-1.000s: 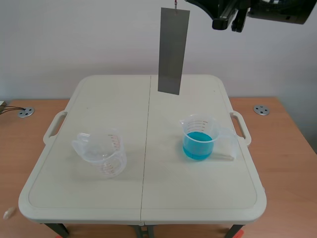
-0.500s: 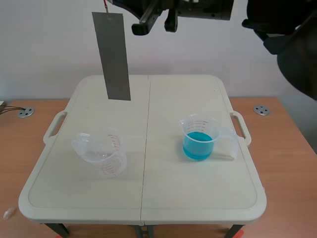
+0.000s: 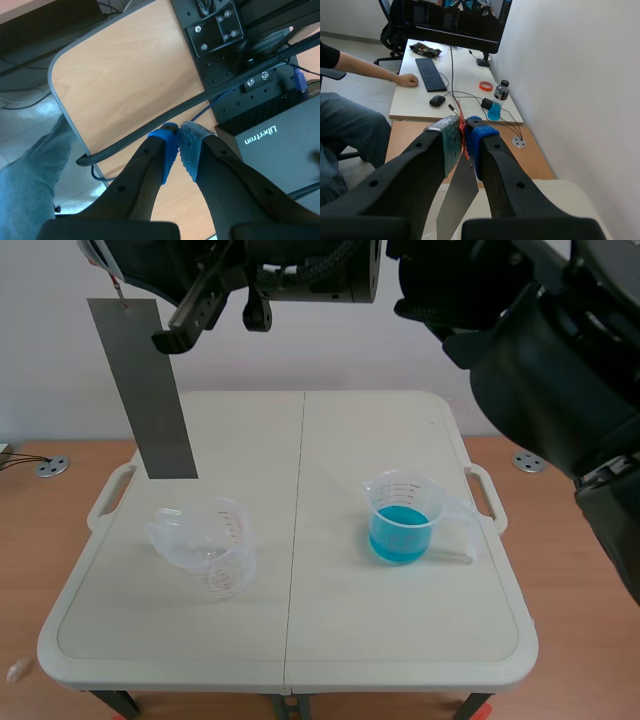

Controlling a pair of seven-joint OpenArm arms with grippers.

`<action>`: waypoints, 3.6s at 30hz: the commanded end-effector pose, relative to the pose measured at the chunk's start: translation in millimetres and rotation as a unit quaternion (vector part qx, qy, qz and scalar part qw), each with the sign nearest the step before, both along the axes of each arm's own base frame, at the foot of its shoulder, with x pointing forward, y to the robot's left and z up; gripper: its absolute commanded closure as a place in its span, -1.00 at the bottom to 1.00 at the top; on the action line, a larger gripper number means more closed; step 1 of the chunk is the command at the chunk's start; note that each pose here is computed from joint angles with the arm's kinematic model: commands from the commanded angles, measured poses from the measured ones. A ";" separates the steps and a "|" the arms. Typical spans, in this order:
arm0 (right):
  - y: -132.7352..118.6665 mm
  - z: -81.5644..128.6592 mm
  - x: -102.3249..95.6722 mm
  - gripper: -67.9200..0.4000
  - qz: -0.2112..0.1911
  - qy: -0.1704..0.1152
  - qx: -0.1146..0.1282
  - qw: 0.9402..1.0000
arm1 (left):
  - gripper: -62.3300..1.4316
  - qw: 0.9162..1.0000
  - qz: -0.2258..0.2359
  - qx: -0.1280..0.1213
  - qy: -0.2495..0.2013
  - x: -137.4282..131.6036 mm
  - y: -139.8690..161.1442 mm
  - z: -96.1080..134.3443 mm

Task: Hold the metal plate by the orange handle, dip it into the blue solution, take it out and point at it, then put the plate back in the beaker on the left.
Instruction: 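Put the plate into the left beaker, then return to the home posture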

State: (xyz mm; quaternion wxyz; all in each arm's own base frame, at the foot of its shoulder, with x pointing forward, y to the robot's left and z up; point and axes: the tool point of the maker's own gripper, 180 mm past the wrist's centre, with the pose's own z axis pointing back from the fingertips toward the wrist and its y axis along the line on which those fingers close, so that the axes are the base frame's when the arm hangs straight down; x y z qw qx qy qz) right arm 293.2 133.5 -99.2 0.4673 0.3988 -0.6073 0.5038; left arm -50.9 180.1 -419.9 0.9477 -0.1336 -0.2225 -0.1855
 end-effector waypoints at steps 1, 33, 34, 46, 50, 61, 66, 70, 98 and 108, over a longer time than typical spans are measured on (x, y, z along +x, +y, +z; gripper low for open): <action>2.9 10.4 3.2 0.95 0.002 -0.007 0.012 1.000 | 0.77 1.000 -0.001 -0.003 -0.011 4.7 0.0 4.1; 17.4 -52.8 24.5 0.95 -0.012 0.078 -0.031 0.996 | 0.77 1.000 -0.001 -0.003 -0.016 9.7 0.0 3.1; 18.2 -55.4 24.0 0.95 -0.011 0.078 -0.035 0.996 | 0.78 1.000 -0.001 -0.003 -0.016 9.7 0.0 3.1; 16.5 -73.6 29.1 0.95 -0.018 0.096 -0.049 0.994 | 0.77 1.000 -0.002 -0.002 -0.021 14.7 0.3 2.1; 15.1 -82.9 32.0 0.95 -0.023 0.105 -0.057 0.993 | 0.77 1.000 -0.001 -0.002 -0.021 15.0 0.3 2.2; 8.8 -104.6 40.4 0.95 -0.037 0.136 -0.064 0.988 | 0.77 1.000 -0.002 -0.002 -0.021 15.0 0.2 2.2; 5.3 -113.1 44.7 0.95 -0.043 0.151 -0.057 0.986 | 0.77 1.000 -0.002 -0.002 -0.021 15.0 0.2 2.2; 3.2 -117.0 45.8 0.95 -0.042 0.161 -0.045 0.985 | 0.78 1.000 -0.002 -0.002 -0.021 14.9 0.2 2.1; -0.2 -142.1 40.5 -0.40 -0.054 0.169 -0.060 0.982 | 0.57 1.000 -0.002 -0.002 -0.022 15.6 0.2 2.0; -22.2 -133.6 77.2 -0.96 -0.139 0.169 -0.037 0.975 | -1.00 0.998 -0.044 0.006 -0.034 14.4 -3.3 2.8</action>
